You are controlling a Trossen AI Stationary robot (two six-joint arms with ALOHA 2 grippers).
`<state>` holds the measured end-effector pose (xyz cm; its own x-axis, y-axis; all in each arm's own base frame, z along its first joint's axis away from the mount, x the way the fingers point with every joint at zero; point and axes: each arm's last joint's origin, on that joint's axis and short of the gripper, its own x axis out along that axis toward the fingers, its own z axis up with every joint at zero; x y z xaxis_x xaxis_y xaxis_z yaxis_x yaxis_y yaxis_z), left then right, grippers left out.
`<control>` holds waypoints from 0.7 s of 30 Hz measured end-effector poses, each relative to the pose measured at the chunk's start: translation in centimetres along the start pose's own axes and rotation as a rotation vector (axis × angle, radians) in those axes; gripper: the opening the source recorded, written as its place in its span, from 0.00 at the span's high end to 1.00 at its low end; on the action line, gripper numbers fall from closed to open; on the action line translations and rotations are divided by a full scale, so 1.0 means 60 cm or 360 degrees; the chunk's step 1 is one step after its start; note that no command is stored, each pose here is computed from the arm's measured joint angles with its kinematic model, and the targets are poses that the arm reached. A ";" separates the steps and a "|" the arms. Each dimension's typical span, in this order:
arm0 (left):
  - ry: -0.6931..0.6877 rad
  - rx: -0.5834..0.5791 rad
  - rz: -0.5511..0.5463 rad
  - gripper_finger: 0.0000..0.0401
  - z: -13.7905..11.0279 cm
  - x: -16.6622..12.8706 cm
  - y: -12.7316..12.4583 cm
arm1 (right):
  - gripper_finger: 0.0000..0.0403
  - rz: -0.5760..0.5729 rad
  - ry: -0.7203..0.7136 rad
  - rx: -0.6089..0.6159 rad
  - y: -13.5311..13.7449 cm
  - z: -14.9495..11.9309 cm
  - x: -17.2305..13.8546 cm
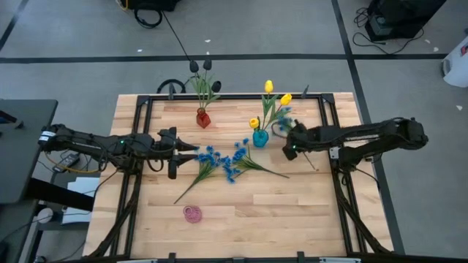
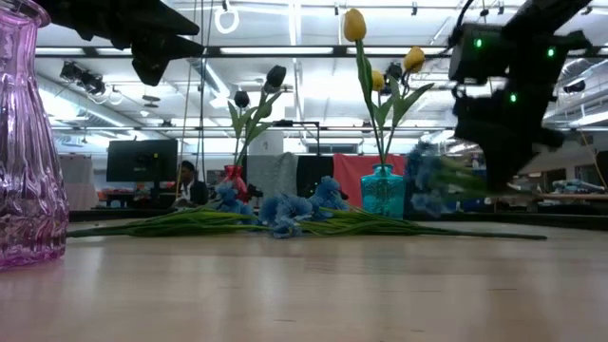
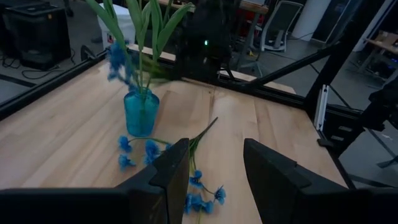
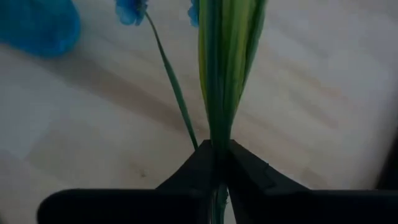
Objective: Sort flowers into vase by color
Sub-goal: Put the right blue flowers into the violet vase
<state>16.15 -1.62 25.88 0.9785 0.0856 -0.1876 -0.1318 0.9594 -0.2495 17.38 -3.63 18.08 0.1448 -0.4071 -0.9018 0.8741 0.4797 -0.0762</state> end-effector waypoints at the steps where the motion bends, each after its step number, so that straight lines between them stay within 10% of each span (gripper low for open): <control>1: 0.0000 0.0000 0.0001 0.61 0.000 0.000 0.000 | 0.88 0.0008 -0.0029 0.0012 -0.004 0.006 -0.011; 21: 0.0074 -0.0057 0.0007 0.61 -0.007 0.000 0.002 | 0.92 0.0188 -0.1018 -0.0053 -0.052 0.120 -0.304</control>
<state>16.06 -1.64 25.44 0.9696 0.0767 -0.2323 -0.1427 0.9487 -0.2823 15.37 -3.29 37.84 0.4958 -0.7275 -0.4743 0.8219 0.5695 -0.0145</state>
